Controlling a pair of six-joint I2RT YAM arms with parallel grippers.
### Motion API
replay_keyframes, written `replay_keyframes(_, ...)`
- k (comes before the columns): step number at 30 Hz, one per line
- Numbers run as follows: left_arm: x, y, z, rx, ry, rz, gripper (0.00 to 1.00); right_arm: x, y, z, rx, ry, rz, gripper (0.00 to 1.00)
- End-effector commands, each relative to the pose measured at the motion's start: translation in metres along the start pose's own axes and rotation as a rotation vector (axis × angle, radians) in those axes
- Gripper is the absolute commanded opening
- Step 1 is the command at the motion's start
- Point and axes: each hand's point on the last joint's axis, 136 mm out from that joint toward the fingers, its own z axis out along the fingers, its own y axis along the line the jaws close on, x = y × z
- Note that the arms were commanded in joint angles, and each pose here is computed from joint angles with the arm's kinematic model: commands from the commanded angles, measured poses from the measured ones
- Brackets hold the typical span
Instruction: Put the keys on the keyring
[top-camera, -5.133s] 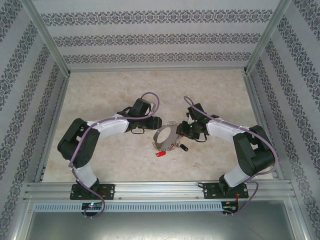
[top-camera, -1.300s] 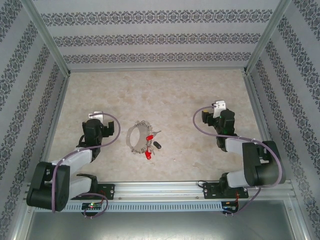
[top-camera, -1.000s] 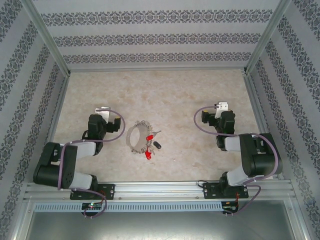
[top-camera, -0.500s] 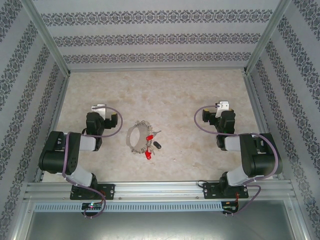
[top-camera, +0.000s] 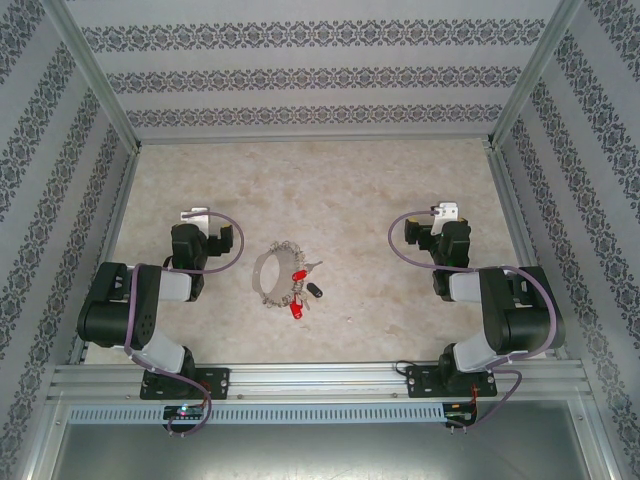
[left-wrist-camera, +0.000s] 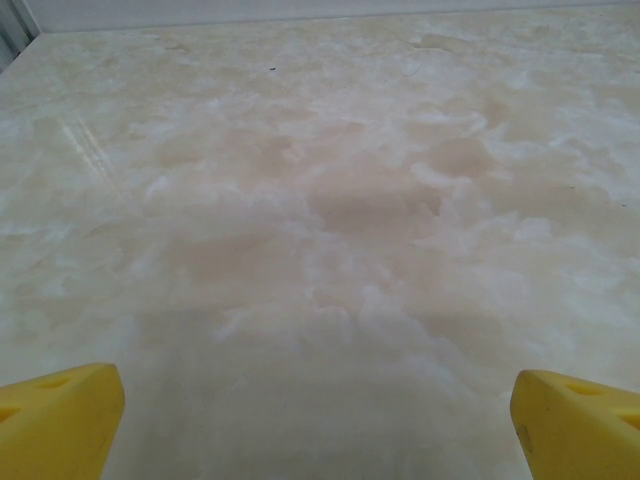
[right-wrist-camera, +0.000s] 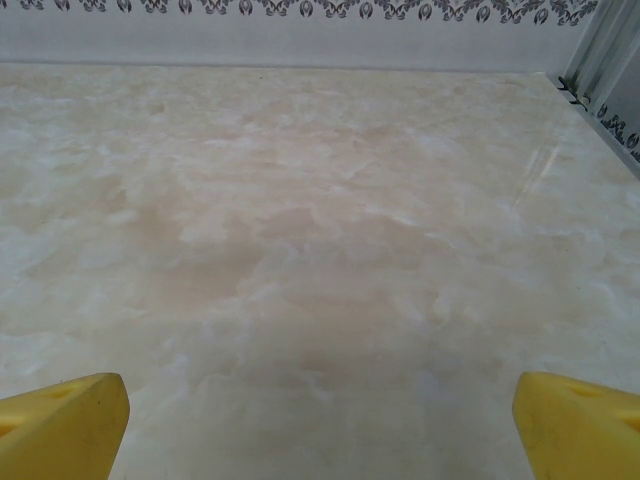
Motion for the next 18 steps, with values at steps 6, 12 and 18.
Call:
replay_keyframes(6, -0.0096, 0.0046, 0.0011, -0.016, -0.025, -0.021, 1.0, -0.0143, 0.0009, 0.001, 0.008, -0.04, 0.019, 0.98)
replay_keyframes(12, -0.0092, 0.0048, 0.0013, -0.017, -0.025, -0.021, 1.0, -0.0147, 0.0005, 0.0015, 0.008, -0.039, 0.02, 0.98)
replay_keyframes(18, -0.0093, 0.0047, 0.0012, -0.016, -0.025, -0.022, 1.0, -0.0146, 0.0009, 0.0011, 0.002, -0.04, 0.021, 0.98)
